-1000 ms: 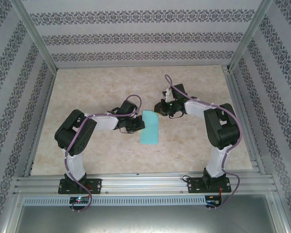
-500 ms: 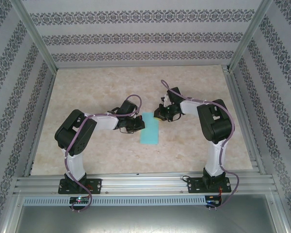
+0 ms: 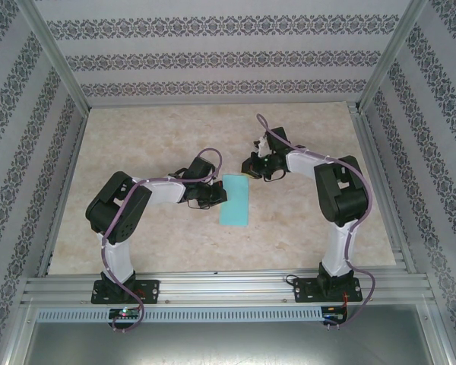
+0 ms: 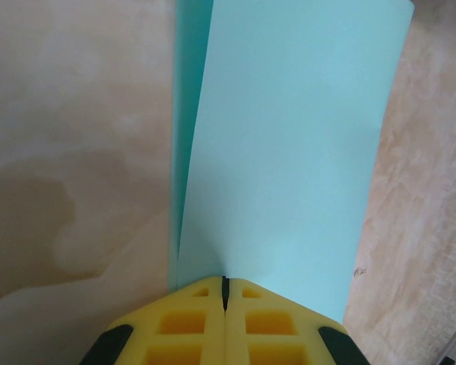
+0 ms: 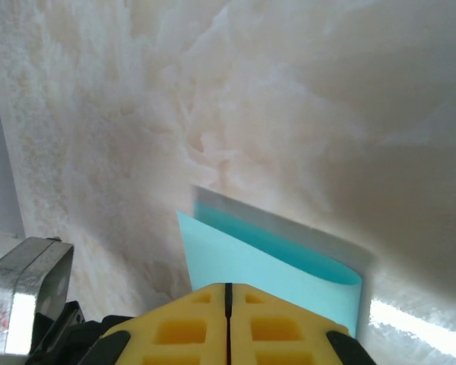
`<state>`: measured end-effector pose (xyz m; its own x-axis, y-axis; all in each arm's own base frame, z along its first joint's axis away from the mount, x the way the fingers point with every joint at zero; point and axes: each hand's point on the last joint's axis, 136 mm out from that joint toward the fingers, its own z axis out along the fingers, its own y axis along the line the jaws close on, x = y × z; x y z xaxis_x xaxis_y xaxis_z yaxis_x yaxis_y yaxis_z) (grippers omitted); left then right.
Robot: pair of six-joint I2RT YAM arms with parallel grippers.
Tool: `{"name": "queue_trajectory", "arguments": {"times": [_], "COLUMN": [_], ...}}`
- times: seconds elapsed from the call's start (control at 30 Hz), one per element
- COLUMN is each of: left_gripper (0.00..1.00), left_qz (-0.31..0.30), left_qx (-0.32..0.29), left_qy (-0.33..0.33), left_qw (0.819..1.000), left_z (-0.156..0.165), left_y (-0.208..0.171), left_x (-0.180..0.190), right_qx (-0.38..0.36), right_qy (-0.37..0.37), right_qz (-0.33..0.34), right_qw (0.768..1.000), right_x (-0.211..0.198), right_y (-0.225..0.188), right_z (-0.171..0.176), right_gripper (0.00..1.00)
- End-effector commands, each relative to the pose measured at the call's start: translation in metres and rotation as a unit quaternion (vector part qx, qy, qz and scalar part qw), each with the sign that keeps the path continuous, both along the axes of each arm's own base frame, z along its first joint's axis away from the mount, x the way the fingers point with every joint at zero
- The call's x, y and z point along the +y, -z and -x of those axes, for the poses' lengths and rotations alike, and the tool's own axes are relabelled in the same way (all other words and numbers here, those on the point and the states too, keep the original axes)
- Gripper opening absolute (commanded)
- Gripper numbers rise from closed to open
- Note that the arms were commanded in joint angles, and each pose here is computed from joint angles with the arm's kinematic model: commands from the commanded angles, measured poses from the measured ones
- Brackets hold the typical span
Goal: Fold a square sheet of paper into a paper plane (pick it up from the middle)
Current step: Fold the square sheet of paper in half at the center of the table.
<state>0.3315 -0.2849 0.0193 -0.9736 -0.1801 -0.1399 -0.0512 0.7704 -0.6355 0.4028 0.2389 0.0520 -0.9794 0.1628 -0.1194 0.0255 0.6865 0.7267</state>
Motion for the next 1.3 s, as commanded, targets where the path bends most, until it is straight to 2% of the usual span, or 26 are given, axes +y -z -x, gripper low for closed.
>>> {"name": "queue_trajectory", "arguments": {"times": [0.0,0.23,0.47,0.57,0.93,1.07,1.27], "left_gripper": [0.00,0.00,0.00,0.00,0.00,0.00,0.00], "left_qz": [-0.065,-0.064,-0.067,-0.066,-0.065,-0.066,-0.065], "left_qx": [0.067,0.066,0.066,0.067,0.066,0.068,0.067], "left_qy": [0.010,0.012,0.012,0.012,0.014,0.014,0.014], "left_qw": [0.996,0.996,0.996,0.996,0.996,0.995,0.995], "left_z": [0.031,0.032,0.032,0.031,0.031,0.032,0.031], "left_y": [0.041,0.040,0.040,0.040,0.039,0.040,0.040], "left_x": [0.020,0.019,0.020,0.020,0.019,0.019,0.019], "right_qx": [0.037,0.067,0.005,-0.010,0.049,0.061,0.018], "right_qy": [0.005,0.018,0.014,0.011,0.022,0.027,0.016], "right_qz": [0.016,0.043,-0.014,-0.019,0.014,0.028,0.008], "right_qw": [0.999,0.997,1.000,1.000,0.998,0.997,1.000], "right_x": [-0.002,-0.011,-0.002,-0.001,-0.010,-0.014,-0.009], "right_y": [0.026,0.054,-0.006,-0.014,0.052,0.064,0.016], "right_z": [0.006,0.013,-0.004,-0.009,0.008,0.013,0.006], "right_gripper": [0.08,0.08,0.08,0.08,0.08,0.08,0.08]}}
